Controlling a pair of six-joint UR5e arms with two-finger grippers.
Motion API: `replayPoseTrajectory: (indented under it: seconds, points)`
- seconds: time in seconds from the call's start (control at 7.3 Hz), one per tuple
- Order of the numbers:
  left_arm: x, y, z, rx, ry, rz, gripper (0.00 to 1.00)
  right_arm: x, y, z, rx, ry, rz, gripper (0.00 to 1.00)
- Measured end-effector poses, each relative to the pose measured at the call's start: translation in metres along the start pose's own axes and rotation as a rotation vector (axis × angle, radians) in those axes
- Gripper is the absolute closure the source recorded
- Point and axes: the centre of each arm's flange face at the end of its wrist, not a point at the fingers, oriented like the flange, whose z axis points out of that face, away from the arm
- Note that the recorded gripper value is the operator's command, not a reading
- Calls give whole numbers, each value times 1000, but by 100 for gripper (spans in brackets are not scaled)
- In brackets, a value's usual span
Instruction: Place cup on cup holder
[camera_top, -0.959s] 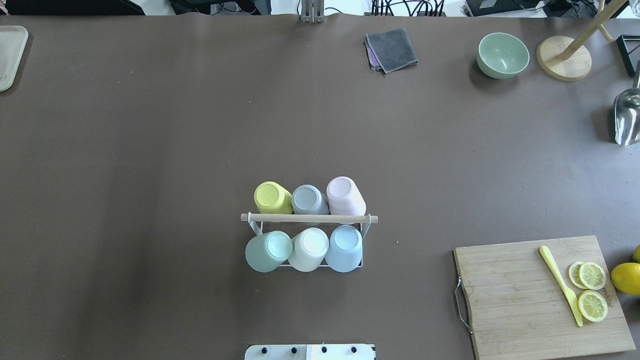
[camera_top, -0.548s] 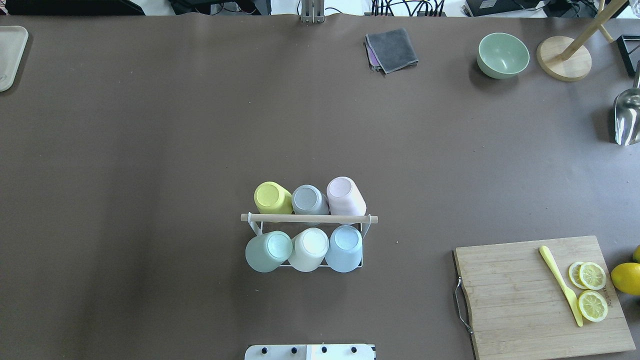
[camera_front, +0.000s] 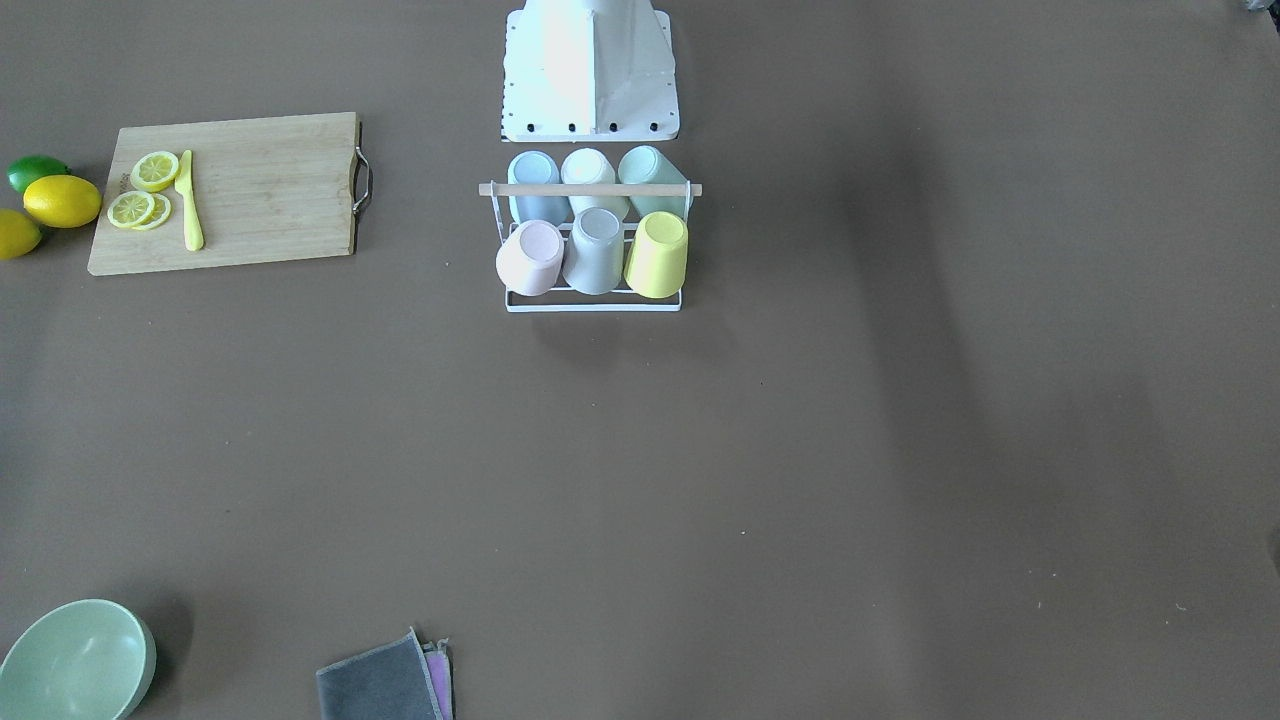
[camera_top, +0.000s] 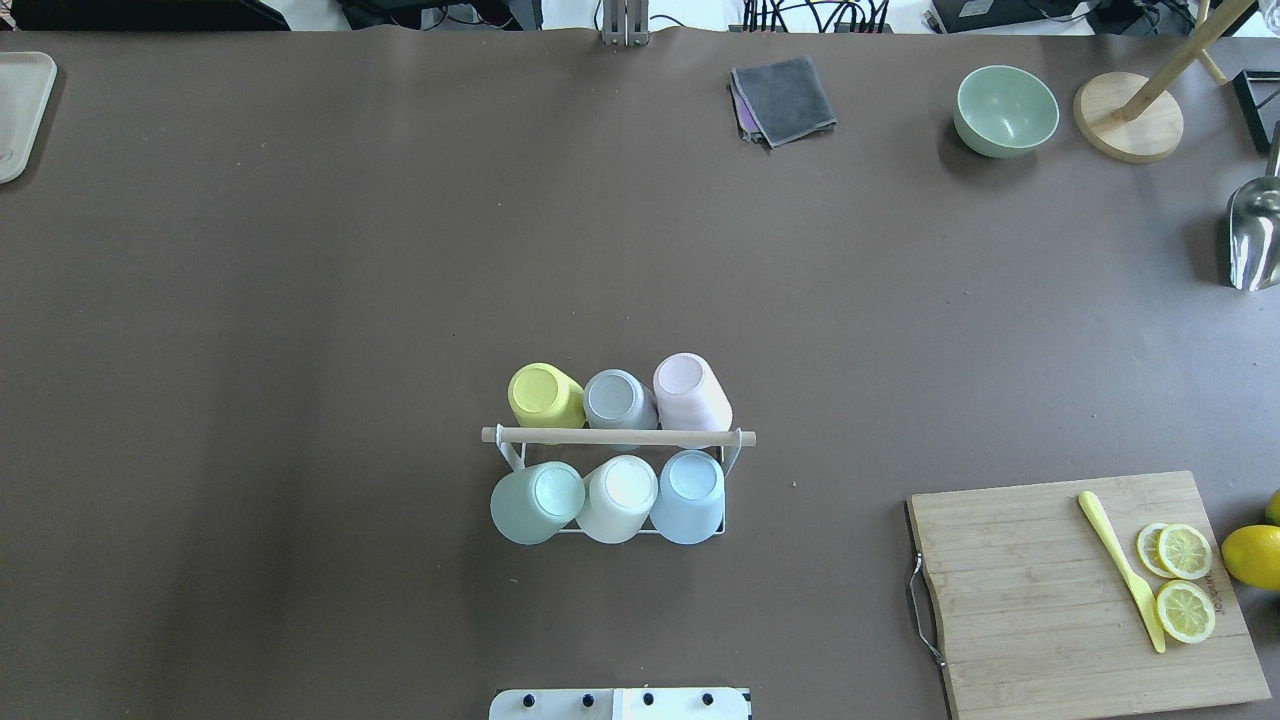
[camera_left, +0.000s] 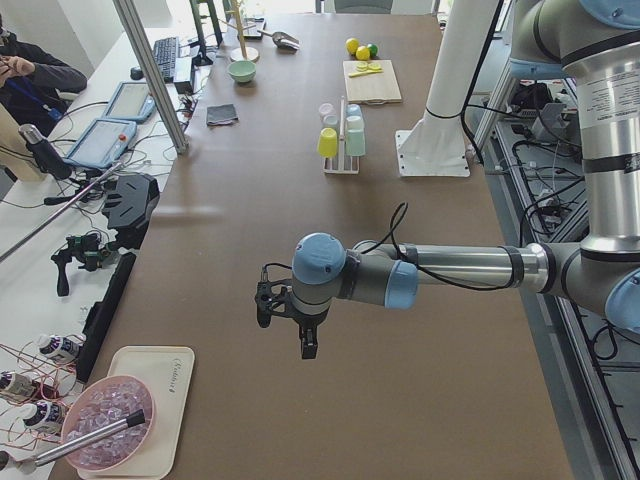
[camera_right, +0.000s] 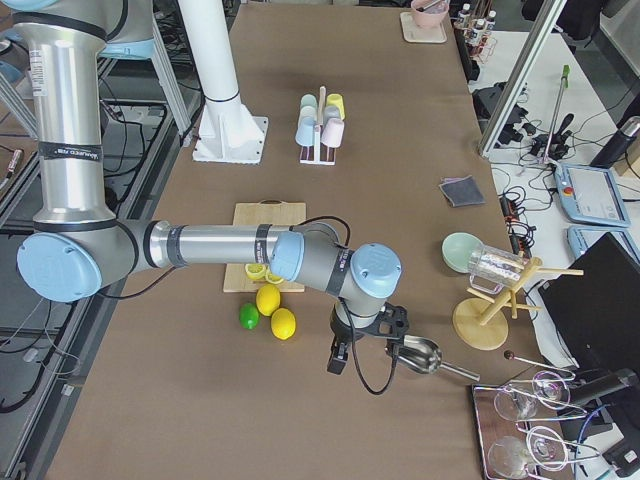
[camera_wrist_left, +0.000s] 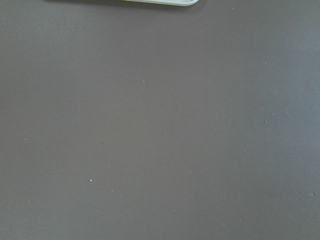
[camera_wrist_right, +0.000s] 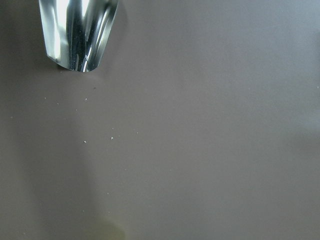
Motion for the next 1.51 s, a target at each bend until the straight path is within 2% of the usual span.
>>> replayPoseTrajectory:
  seconds: [0.96, 1.51]
  points:
    - [3, -5, -2, 9, 3, 19, 1, 1, 1, 0, 0, 12, 1, 0]
    - [4, -6, -2, 8, 4, 18, 1, 6, 2, 1, 43, 48, -38, 0]
